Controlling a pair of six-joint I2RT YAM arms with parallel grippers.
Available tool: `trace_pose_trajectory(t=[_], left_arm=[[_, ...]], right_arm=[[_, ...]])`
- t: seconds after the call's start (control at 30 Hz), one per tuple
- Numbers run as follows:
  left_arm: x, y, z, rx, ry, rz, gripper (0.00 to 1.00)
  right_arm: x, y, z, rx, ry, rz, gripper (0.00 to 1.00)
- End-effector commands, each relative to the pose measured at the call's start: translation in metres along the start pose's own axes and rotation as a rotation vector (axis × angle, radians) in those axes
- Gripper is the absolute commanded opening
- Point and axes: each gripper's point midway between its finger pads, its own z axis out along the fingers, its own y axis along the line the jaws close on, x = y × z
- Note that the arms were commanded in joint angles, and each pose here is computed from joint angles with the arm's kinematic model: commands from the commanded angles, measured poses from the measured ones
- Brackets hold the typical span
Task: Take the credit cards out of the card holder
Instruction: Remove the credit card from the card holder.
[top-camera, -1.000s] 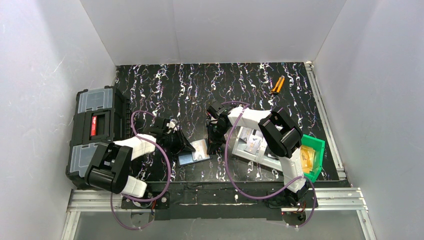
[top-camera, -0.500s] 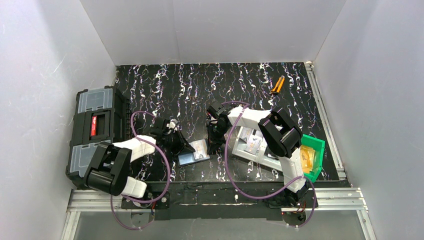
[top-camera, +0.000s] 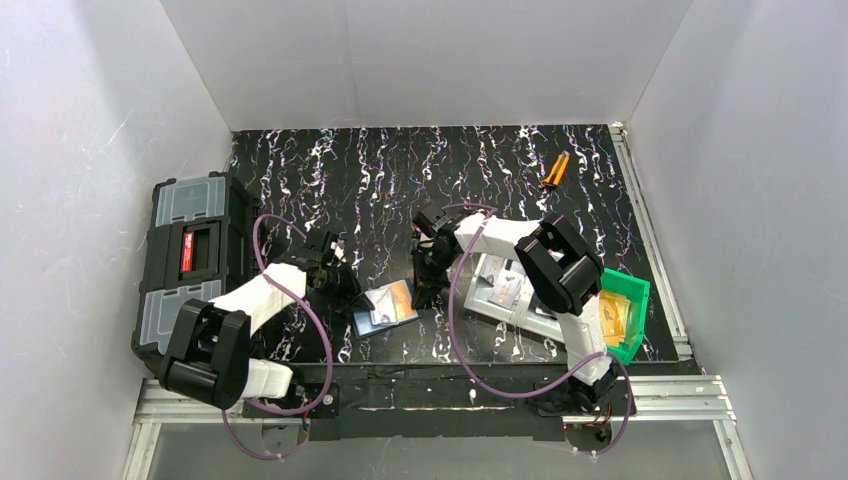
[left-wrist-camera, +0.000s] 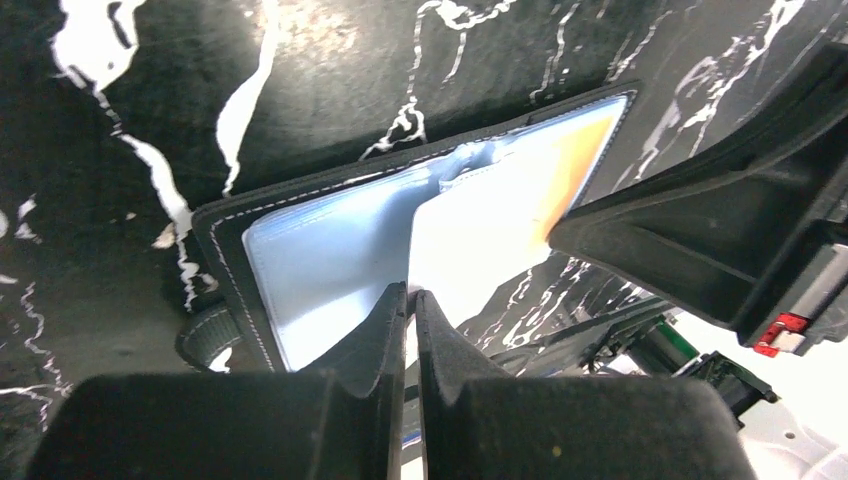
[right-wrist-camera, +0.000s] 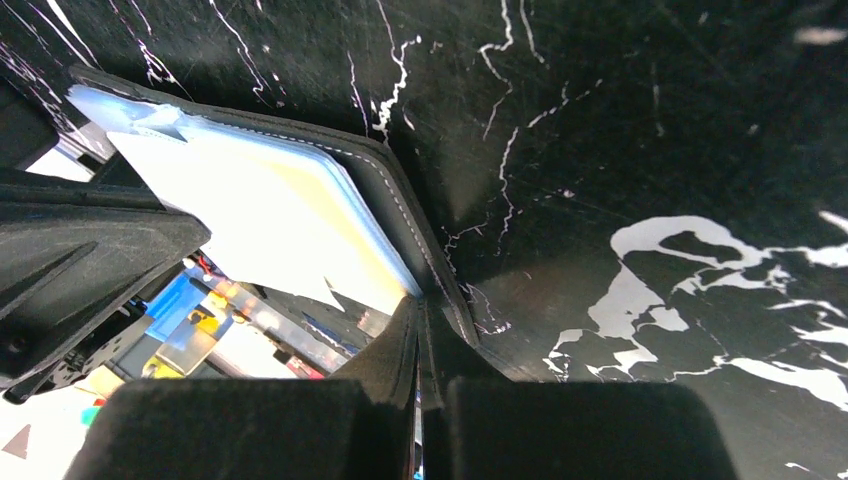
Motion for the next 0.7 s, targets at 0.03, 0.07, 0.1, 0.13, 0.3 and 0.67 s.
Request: trace_pose_trajectory(t=[0.03, 0.07, 0.1, 0.13, 0.3, 0.67], left_arm=[[-0.001, 0.035, -0.013, -0.178, -0.032, -0.01, 0.0], [-0.003, 0.037, -0.014, -0.188, -0.036, -0.008, 0.0], [-0.004, 0.039, -0.016, -0.198, -0.038, -0.009, 0.0], [-0.004, 0.041, -0.017, -0.206, -0.038, -0.008, 0.0], [-0.007, 0.048, -0.022, -0.248, -0.048, -0.008, 0.0], [-0.013, 0.056, -0.038, -0.299, -0.075, 0.022, 0.0]], right_arm=[[0.001, -0.059, 0.032, 0.209, -0.012, 0.02, 0.01], [0.001, -0.059, 0.032, 0.21, -0.012, 0.02, 0.01], [0.001, -0.06, 0.032, 0.21, -0.011, 0.021, 0.01], [0.002, -0.06, 0.033, 0.211, -0.009, 0.021, 0.01], [0.001, -0.061, 0.034, 0.212, -0.008, 0.024, 0.01], [0.001, -0.063, 0.034, 0.214, -0.011, 0.029, 0.01]])
